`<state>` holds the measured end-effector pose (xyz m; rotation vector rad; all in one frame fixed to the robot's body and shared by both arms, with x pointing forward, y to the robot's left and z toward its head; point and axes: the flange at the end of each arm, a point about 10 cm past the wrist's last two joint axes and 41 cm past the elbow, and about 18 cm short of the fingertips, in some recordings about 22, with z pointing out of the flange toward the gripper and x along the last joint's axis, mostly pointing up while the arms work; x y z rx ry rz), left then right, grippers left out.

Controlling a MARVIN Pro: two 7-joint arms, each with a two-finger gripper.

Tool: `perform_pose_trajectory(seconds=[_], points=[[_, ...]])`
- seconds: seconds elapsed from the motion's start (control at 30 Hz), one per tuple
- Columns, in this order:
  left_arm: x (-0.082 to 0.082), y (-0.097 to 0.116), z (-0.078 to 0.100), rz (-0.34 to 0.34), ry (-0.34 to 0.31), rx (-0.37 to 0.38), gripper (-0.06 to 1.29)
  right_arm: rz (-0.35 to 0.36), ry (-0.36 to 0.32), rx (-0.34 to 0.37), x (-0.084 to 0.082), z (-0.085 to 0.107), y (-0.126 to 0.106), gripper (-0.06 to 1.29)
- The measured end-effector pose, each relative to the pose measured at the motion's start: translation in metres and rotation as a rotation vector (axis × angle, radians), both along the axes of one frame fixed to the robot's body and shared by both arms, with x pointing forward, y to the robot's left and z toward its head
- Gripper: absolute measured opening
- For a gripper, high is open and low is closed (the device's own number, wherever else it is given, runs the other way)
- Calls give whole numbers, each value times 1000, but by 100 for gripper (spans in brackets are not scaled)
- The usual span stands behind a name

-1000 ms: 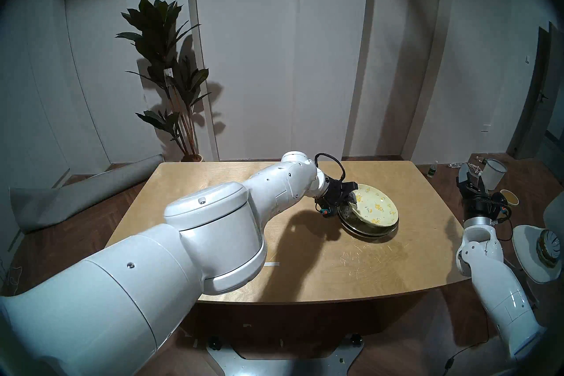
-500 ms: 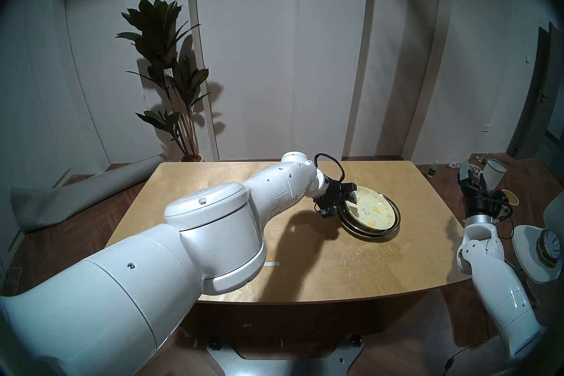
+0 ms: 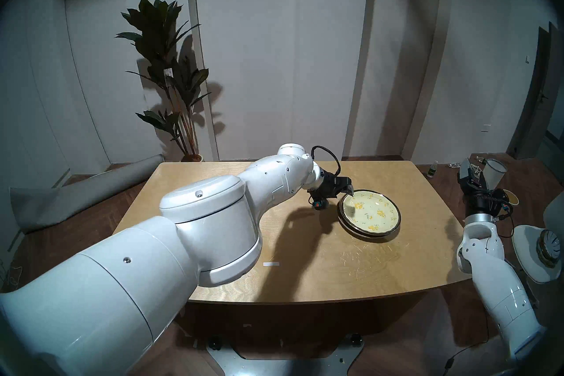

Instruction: Stack the plates into one stack

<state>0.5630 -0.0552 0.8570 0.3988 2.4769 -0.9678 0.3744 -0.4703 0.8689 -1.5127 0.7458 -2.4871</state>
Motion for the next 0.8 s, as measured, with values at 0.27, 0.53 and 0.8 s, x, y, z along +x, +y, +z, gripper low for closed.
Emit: perform_pose_trajectory(seconds=[0.27,0.53,0.8], points=[[16,17,17,23,-49,-12,91,9,-7,-2,3,3,3,124],[39,43,56,70,-105,-140,83,31,11,7,11,4,10,124],[71,118,89,198,-179,-241,121,88,35,16,27,8,29,124]])
